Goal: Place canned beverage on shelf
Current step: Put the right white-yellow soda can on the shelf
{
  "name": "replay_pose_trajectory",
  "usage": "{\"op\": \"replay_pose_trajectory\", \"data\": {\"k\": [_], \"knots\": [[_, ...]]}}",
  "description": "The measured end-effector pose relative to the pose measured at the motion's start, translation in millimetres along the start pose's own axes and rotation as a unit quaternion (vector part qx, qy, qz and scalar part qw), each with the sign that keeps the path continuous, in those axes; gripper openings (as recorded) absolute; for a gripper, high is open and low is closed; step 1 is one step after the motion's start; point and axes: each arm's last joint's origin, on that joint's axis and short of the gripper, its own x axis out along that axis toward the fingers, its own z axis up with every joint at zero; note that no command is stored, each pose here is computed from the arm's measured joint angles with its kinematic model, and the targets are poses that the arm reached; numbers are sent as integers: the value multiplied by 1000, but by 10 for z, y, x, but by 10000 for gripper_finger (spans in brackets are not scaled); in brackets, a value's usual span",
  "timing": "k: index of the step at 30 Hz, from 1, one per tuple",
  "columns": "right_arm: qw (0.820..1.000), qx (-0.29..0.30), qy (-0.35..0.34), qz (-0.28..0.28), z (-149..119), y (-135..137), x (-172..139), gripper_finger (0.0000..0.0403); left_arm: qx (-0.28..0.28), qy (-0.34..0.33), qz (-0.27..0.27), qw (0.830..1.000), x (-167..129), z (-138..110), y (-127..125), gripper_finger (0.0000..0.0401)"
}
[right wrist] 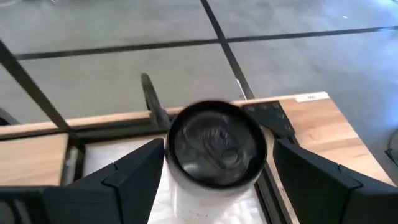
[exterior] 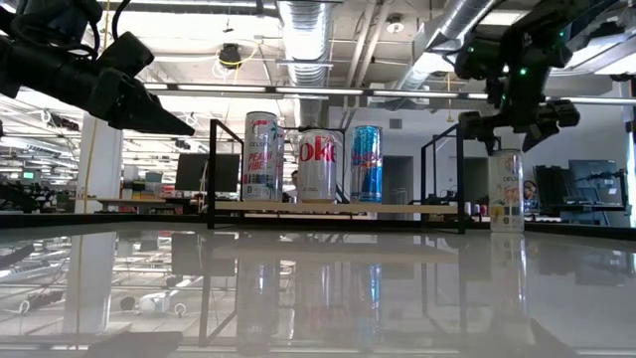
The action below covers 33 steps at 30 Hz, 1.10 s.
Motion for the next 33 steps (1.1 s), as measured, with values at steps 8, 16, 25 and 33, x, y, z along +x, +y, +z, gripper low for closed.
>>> {"op": "replay_pose_trajectory", "data": {"k": [8,16,25,33], "knots": [[1000,-1,15,-10,-205,-67,120,324,1,2,0,1000,0,-5,-1,275],[1000,-25,12,-3,-301,-74,173,324,1,2,0,1000,0,-4,-1,275],[997,-70,-2,9,-248,-40,191,324,0,2,0,1000,0,-4,-1,275],[998,-60,12,12,-229,-58,228,286,0,2,0,1000,0,-4,-1,275]]}}
